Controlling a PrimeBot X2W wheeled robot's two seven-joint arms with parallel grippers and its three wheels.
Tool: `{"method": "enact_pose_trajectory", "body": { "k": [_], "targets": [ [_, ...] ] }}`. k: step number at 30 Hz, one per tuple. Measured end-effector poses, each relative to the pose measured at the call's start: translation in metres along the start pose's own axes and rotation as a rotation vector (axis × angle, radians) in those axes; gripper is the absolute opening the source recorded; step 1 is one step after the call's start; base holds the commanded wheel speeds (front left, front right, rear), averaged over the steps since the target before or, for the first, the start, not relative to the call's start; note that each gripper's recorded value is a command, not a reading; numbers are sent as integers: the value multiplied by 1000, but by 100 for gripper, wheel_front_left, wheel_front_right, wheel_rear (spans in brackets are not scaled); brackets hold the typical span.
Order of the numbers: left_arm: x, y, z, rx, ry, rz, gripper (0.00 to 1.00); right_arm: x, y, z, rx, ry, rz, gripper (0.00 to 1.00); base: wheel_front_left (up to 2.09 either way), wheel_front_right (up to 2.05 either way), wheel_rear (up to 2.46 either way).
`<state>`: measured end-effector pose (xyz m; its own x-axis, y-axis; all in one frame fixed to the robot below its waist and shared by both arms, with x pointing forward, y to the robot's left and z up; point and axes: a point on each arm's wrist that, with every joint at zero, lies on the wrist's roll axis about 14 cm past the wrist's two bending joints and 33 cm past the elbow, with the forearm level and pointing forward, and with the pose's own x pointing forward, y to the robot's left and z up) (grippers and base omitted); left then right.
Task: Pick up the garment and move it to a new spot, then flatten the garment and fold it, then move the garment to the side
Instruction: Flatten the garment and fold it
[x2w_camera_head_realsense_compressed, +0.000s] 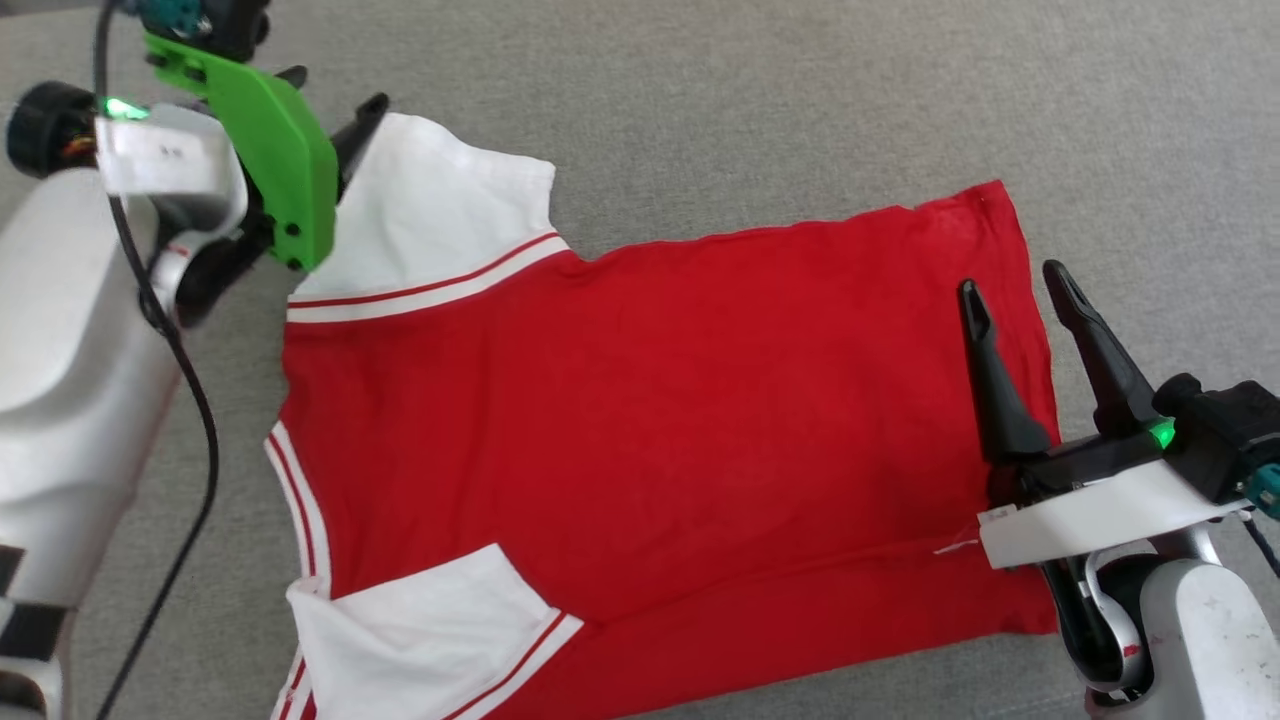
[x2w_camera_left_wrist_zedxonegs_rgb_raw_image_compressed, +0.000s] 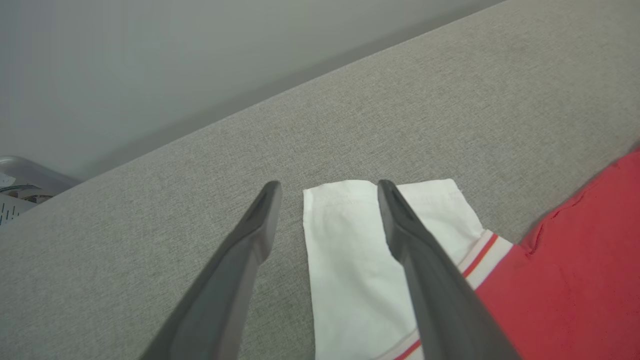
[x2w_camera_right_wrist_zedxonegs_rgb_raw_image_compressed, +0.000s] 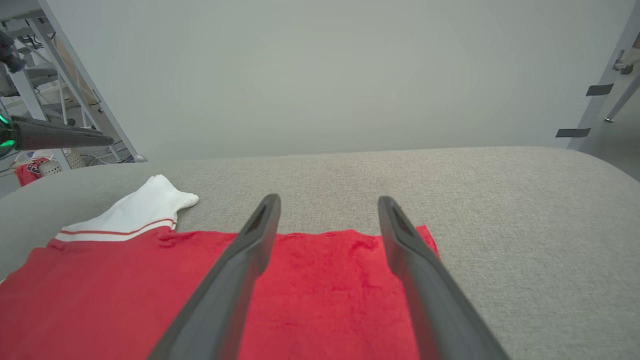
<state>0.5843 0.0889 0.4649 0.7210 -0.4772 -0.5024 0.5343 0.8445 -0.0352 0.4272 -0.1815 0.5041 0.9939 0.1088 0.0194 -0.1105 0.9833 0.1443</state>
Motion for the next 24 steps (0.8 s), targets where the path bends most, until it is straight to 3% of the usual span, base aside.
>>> {"method": "enact_pose_trajectory", "body": {
  "k": [8,16,17,18,24],
  "targets": [
    [47,17,-48,-43,295,-28,100,-3,-20,-27,0,65,-73,100,0,0,0],
    [76,24,-76,-75,391,-30,99,-10,-31,-42,-2,115,-112,100,0,0,0],
    [78,23,-78,-76,402,-34,64,-10,-32,-43,-4,118,-116,100,0,0,0],
    [78,22,-80,-86,415,-39,4,-11,-33,-44,-5,121,-119,100,0,0,0],
    [72,16,-81,-119,441,-64,0,-10,-34,-41,-8,114,-114,100,0,0,0]
  ]
}}
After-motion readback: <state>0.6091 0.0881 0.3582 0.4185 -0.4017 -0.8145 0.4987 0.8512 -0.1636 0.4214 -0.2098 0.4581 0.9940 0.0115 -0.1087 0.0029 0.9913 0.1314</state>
